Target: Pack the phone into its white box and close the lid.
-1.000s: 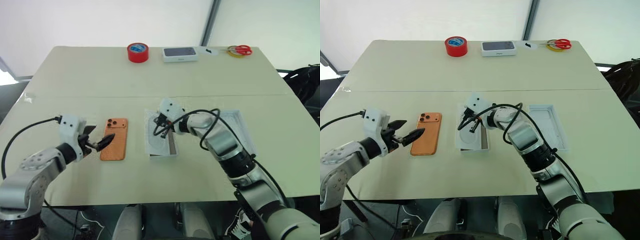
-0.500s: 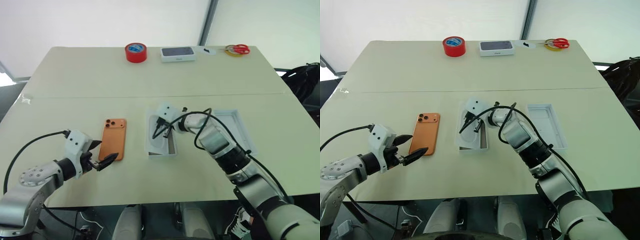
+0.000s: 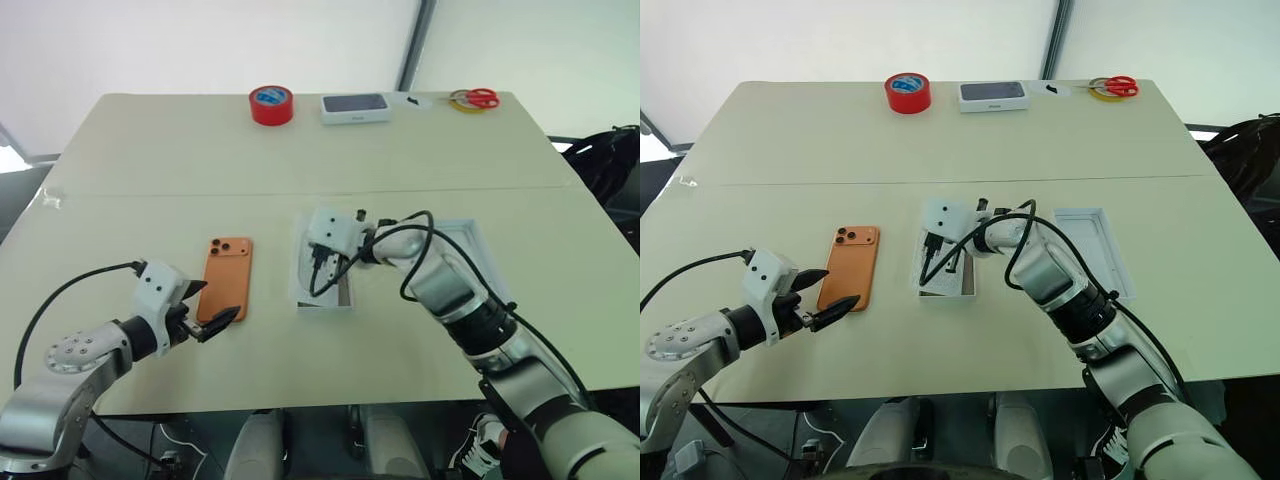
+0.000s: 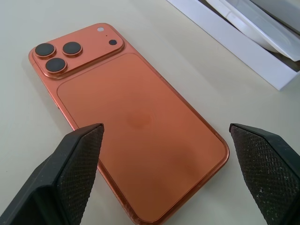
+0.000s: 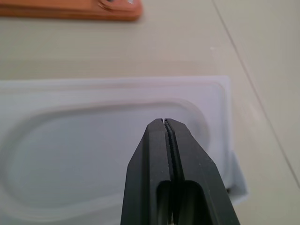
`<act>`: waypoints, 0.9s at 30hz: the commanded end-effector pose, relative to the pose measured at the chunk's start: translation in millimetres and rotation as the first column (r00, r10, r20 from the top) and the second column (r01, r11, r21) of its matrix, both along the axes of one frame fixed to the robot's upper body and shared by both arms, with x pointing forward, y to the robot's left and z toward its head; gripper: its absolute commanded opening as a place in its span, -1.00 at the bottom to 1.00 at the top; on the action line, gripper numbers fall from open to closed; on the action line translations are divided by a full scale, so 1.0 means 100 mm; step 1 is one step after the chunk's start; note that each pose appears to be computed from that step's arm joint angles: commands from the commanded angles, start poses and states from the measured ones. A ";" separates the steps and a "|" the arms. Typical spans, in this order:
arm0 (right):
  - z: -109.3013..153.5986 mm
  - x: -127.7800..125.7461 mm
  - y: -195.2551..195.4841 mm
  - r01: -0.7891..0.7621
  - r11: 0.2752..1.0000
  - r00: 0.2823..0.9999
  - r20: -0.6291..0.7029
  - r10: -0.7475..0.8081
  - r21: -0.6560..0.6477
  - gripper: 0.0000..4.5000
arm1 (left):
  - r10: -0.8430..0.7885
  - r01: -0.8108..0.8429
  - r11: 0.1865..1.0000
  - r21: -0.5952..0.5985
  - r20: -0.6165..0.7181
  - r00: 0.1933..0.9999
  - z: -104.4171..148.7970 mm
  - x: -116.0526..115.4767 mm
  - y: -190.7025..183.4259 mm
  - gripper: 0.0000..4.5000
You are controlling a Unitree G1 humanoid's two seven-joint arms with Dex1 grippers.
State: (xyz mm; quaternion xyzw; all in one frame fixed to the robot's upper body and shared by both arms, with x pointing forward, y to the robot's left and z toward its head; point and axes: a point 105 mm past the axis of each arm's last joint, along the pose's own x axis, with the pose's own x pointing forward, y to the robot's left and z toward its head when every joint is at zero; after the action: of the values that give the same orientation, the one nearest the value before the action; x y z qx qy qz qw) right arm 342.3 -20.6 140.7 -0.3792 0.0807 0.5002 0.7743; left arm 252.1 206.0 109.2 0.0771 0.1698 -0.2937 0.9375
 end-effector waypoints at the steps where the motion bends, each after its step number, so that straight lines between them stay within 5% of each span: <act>1: 0.00 -0.20 0.03 -0.132 0.990 0.991 -0.017 0.131 -0.055 -0.99 | -0.063 0.063 0.998 -0.009 0.059 0.996 0.16 -0.02 -0.11 1.00; 9: -0.21 -0.26 -0.08 -0.244 0.945 0.970 -0.053 0.238 -0.220 -0.99 | -0.203 0.201 0.979 0.027 0.053 0.978 0.18 -0.16 -0.29 1.00; 20: -0.15 -0.28 -0.30 -0.334 0.868 0.939 -0.050 0.340 -0.368 -0.99 | -0.247 0.244 0.967 0.073 0.028 0.969 0.10 -0.22 -0.33 1.00; 27: 0.03 -0.26 -0.22 -0.339 0.893 0.937 -0.016 0.350 -0.296 -0.99 | -0.248 0.245 0.966 0.077 0.031 0.968 0.10 -0.20 -0.33 1.00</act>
State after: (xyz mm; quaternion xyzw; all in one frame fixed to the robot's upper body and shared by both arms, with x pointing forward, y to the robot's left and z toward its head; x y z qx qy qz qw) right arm 311.5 -48.9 120.5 -0.5156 0.1083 0.6119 0.5899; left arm 231.8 178.2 110.5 0.1215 0.1715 -0.3895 0.8967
